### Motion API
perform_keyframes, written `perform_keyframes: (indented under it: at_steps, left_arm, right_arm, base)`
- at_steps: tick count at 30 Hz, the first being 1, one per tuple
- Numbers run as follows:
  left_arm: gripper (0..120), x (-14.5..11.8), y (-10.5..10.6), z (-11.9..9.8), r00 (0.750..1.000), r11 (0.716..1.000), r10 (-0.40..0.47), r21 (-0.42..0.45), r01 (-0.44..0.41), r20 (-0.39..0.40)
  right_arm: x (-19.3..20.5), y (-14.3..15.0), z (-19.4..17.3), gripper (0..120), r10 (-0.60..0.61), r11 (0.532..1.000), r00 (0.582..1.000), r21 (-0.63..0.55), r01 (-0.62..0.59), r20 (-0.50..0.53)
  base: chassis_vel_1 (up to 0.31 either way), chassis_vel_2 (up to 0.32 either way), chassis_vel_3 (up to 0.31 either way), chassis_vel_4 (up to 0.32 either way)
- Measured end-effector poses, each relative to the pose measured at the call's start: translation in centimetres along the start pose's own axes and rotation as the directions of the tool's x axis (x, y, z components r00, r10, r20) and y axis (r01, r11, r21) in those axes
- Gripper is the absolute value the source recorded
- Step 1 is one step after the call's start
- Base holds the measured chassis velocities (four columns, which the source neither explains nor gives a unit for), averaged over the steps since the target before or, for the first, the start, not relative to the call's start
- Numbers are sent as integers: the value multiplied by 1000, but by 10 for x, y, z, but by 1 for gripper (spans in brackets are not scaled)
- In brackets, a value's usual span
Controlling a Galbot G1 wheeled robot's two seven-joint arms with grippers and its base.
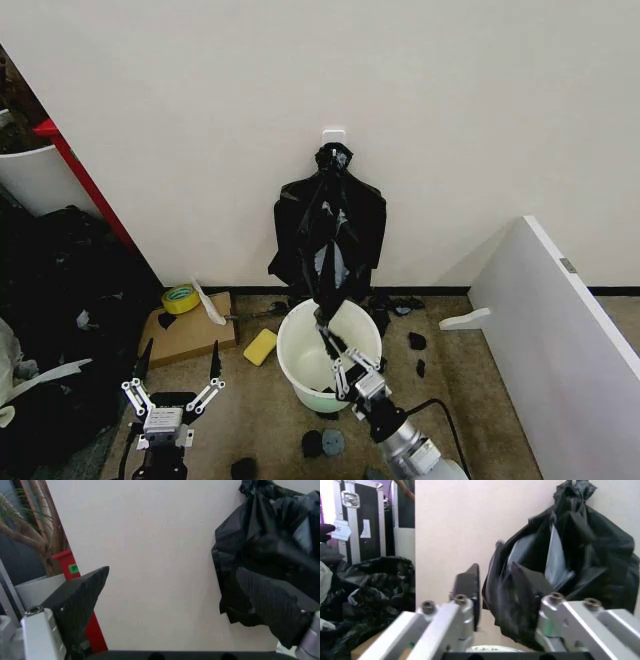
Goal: Place the garbage bag over the trash bin.
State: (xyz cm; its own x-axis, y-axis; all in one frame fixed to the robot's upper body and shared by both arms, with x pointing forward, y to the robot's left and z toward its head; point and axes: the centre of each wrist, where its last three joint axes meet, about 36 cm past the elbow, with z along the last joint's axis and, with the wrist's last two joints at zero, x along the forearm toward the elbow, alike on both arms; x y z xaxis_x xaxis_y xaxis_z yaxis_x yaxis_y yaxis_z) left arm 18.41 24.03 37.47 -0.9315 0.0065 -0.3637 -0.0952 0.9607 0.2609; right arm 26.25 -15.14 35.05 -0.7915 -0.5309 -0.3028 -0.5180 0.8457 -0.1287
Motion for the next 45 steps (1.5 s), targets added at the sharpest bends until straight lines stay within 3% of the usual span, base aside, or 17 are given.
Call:
perform_keyframes:
  at_steps: [10, 16, 22, 31, 36, 45]
  left_arm:
    - [100, -7, -4, 1, 1000, 1000, 7, 4, -7, 3]
    - [100, -6, -2, 1, 1000, 1000, 9, -3, -9, 0]
    - [100, -6, 0, 0, 1000, 1000, 1, -8, -1, 0]
    - [100, -8, -2, 2, 1000, 1000, 0, -5, 0, 1]
    - [100, -8, -2, 2, 1000, 1000, -3, -4, 3, 2]
    - [100, -10, -3, 2, 1000, 1000, -3, 0, 3, 9]
  right_arm:
    - [2, -3, -15, 58, 103, 994, 993, 30, -101, -50]
    - [-39, -23, -25, 83, 166, 985, 981, -26, -169, -98]
    - [-81, -33, -21, 99, 176, 981, 978, -65, -185, -115]
    - [-120, -31, -17, 99, 185, 973, 976, -115, -198, -114]
    - [-134, -32, -6, 81, 197, 966, 972, -142, -214, -129]
    - [-151, -36, 7, 48, 256, 959, 953, -82, -272, -163]
  base:
    - [0, 0, 0, 0]
    - [0, 0, 0, 0]
    - [0, 0, 0, 0]
    - [0, 0, 0, 0]
    - [0, 0, 0, 0]
    - [0, 0, 0, 0]
